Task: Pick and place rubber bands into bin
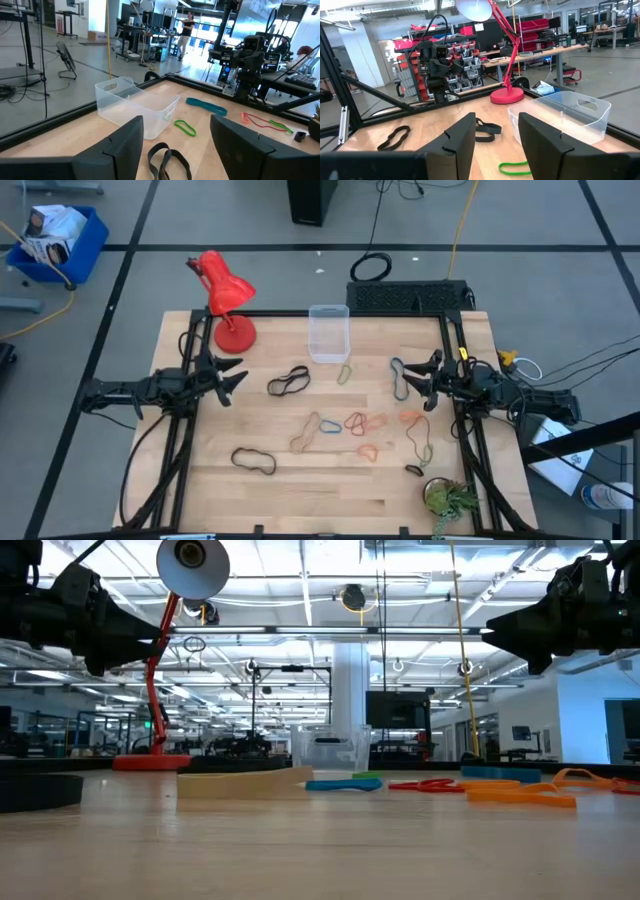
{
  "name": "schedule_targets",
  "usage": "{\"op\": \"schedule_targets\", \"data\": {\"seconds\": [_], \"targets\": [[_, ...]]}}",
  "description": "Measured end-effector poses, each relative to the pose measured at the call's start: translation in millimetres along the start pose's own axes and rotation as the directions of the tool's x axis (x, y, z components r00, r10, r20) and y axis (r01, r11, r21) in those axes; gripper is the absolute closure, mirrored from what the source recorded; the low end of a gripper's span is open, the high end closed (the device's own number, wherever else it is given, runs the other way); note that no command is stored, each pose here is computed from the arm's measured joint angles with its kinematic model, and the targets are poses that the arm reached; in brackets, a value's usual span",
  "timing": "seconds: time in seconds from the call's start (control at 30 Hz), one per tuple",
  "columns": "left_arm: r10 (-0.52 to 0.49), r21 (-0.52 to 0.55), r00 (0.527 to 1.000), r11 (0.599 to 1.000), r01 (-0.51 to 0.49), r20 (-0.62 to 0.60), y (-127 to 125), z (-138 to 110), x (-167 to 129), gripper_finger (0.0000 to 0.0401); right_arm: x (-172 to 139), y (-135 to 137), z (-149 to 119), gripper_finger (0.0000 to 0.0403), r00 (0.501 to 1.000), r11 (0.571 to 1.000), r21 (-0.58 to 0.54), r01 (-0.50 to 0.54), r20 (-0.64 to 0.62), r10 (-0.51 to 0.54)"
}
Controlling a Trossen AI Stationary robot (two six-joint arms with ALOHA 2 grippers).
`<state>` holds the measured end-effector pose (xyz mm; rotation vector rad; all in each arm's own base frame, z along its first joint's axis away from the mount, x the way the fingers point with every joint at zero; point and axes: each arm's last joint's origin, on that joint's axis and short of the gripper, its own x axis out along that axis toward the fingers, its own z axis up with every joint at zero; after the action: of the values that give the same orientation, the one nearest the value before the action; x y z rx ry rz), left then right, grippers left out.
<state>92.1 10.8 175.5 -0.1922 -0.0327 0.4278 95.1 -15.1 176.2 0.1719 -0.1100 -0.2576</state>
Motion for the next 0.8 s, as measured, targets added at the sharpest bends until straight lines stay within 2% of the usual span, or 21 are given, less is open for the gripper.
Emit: {"op": "schedule_targets", "data": {"seconds": [0.63, 0.8], "targets": [[0.0, 0.0, 1.0, 1.0, 0.0, 0.0, 0.0, 0.0, 0.0, 0.0164, 0.0, 0.0, 0.0, 0.0259, 1.0, 1.0, 0.0, 0.0, 0.0, 0.0], [0.0, 0.0, 1.0, 1.0, 0.0, 0.0, 0.0, 0.0, 0.0, 0.0164, 0.1, -0.7, 1.5, 0.0259, 0.999, 1.0, 0.002, 0.029, 0.019, -0.029]]}}
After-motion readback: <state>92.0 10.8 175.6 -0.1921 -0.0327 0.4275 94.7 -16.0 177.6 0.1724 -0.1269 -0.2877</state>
